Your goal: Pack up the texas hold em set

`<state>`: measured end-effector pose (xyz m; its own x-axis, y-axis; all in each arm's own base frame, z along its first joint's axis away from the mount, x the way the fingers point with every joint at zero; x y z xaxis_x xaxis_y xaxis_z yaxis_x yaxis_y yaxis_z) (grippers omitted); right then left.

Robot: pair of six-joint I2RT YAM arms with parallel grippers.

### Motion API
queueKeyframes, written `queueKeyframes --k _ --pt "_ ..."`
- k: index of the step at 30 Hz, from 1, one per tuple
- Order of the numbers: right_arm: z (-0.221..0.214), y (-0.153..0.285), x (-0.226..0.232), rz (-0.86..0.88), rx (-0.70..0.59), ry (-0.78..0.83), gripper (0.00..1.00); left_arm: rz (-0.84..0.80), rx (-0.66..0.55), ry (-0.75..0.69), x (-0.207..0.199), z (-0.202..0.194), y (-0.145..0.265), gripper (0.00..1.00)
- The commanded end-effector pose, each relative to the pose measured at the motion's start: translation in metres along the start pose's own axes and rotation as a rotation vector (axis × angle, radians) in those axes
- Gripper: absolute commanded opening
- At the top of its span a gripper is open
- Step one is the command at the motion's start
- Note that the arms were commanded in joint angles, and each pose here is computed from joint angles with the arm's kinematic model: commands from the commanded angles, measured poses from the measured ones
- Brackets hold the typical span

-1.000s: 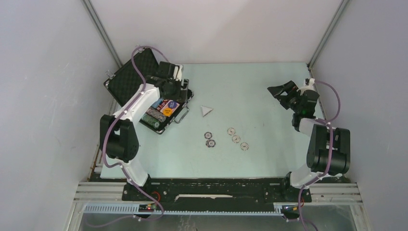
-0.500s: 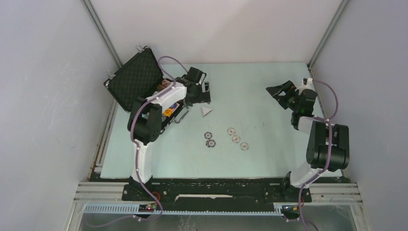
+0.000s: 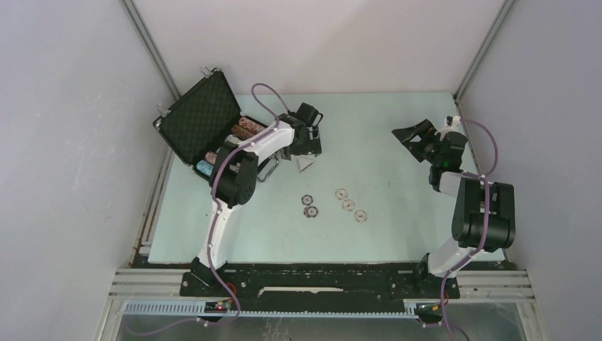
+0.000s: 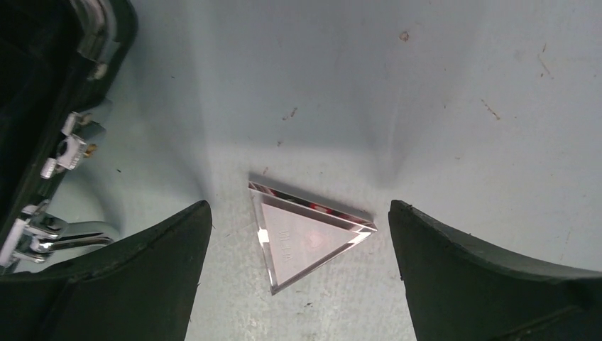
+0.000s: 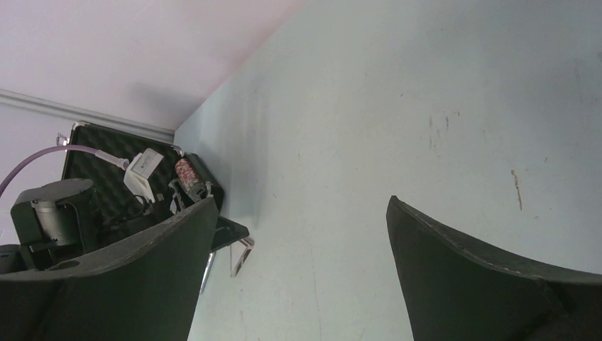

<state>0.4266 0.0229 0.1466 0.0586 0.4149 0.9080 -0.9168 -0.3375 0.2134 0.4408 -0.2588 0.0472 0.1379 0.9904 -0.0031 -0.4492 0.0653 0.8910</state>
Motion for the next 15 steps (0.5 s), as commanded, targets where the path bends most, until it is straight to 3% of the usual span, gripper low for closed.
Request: queueKeyframes --k 1,15 --pt "0.012 -0.006 0.022 0.072 -0.020 0.038 0.99 0.030 -0.020 -0.027 -0.012 0.007 0.011 1.00" --pt "0.012 -0.006 0.021 0.073 -0.016 0.029 0.99 0.068 0.039 -0.022 -0.013 -0.017 0.003 1.00"
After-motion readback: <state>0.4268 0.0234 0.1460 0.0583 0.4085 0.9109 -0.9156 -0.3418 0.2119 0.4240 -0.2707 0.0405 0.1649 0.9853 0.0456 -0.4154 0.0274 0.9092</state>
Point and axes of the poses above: each gripper's point midway between its finger pads, its own y axis back along the fingers, its own x axis along the line the jaws close on, z = x × y, the point moved 2 cm from there along y, back along the fingers, and after that the axes turned 15 degrees about -y, right-handed, at the moved point
